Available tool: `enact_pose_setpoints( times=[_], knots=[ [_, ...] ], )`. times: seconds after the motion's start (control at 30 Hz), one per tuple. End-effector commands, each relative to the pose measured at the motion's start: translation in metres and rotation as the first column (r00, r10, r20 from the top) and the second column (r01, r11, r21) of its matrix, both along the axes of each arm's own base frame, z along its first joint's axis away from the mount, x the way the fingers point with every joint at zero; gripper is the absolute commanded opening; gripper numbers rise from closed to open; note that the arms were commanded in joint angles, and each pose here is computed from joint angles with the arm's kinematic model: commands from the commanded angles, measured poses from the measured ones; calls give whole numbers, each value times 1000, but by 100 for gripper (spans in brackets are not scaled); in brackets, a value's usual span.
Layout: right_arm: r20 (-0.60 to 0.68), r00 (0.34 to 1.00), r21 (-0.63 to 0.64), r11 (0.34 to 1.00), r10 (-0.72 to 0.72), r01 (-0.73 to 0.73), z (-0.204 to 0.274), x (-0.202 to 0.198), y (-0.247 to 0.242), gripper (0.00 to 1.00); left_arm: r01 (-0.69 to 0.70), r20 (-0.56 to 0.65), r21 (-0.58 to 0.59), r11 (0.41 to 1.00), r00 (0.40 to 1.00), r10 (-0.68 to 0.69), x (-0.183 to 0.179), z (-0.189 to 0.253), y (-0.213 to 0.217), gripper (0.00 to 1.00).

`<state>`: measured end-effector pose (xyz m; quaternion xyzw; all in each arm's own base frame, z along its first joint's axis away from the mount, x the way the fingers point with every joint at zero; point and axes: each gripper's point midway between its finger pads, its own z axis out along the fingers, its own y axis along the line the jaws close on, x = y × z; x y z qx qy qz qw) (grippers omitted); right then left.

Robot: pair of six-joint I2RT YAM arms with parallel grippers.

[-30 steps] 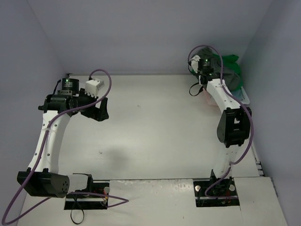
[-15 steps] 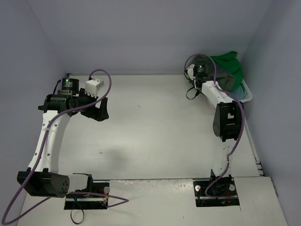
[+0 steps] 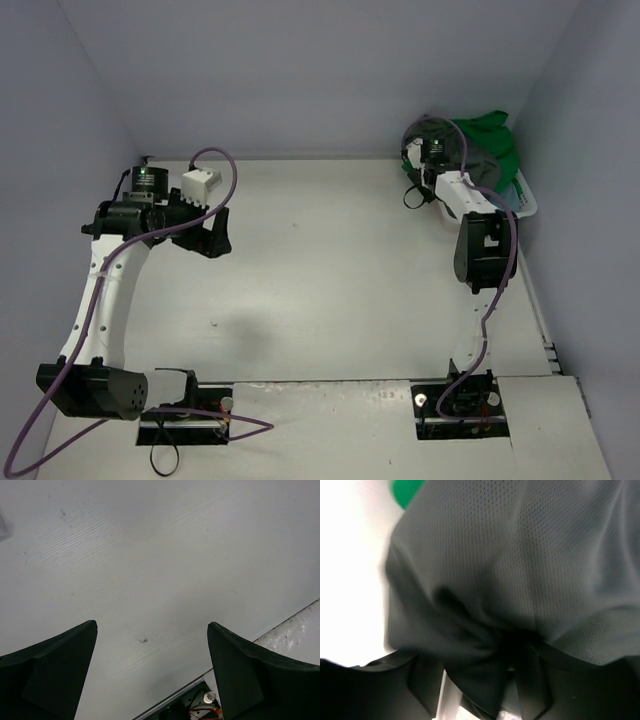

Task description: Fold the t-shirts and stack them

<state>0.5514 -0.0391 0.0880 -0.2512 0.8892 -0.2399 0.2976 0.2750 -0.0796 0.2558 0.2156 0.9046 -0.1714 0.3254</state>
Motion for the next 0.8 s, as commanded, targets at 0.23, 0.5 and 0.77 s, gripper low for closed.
enact_pose_setpoints(
  times=[0.23,0.5,0.77],
  knots=[
    [112,994,21,1000,-1,-1,44,16,-6,52,-14,28,-11,1000,999,14,2,5,1,85],
    [150,988,41,998,30,-37,75,15,0,59,-16,25,-12,1000,1000,17,1,4,2,85],
    [221,974,69,996,44,-61,111,15,4,60,-29,28,-17,999,999,30,0,5,5,85]
  ],
)
